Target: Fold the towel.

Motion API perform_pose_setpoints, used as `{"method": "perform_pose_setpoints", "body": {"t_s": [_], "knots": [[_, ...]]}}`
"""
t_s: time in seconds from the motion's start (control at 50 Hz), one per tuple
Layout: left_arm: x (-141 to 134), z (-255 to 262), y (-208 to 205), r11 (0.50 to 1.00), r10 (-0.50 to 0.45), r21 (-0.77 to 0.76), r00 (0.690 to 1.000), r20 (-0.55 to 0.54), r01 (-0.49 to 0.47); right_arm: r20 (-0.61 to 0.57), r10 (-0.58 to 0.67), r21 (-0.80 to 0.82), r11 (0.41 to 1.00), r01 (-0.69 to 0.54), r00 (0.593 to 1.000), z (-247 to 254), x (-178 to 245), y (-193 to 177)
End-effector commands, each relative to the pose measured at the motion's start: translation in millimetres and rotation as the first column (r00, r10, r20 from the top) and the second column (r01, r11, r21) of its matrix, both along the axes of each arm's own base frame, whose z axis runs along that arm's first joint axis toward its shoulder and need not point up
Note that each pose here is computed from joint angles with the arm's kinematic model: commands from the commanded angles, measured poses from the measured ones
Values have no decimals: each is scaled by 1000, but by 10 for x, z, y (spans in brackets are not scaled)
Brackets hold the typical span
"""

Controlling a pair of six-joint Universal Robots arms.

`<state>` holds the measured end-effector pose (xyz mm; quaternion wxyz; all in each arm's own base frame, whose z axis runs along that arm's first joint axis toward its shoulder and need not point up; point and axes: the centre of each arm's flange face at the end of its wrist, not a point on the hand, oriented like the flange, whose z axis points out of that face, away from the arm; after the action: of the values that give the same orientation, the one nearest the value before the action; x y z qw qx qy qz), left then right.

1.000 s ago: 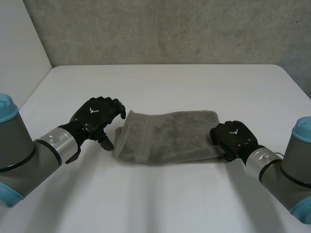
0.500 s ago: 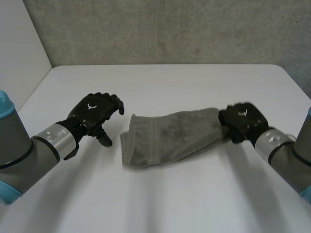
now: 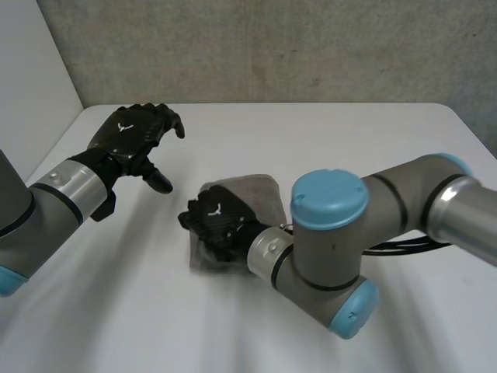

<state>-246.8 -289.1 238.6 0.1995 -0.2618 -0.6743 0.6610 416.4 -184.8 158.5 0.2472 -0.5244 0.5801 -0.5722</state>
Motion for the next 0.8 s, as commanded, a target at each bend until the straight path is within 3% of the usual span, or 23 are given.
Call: {"method": "perform_pose_setpoints", "body": {"t_s": [0.02, 0.22, 0.32, 0.42, 0.54, 0.64, 0.8], "knots": [[-15, -18, -11, 1000, -4, 3, 1000, 0, 4, -27, -45, 7, 999, 45, 999, 11, -77, -58], [-121, 34, -62, 1000, -6, 15, 999, -53, 7, 66, -175, 48, 984, 172, 982, 504, -477, -208], [-311, -80, -67, 985, -25, 159, 978, -205, 59, 159, -310, 167, 944, 284, 937, 709, -757, -481], [-469, -324, -15, 959, -31, 268, 970, -242, 98, 174, -395, 254, 903, 346, 902, 638, -899, -723], [-583, -587, 118, 938, -21, 334, 978, -209, 92, 134, -427, 306, 876, 373, 894, 388, -913, -853], [-503, -832, 97, 928, 120, 367, 984, -135, -63, 79, -439, 348, 854, 388, 895, 62, -862, -924], [-465, -1109, 82, 928, 135, 352, 991, -3, -125, 31, -459, 361, 833, 418, 888, -238, -752, -963]]}}
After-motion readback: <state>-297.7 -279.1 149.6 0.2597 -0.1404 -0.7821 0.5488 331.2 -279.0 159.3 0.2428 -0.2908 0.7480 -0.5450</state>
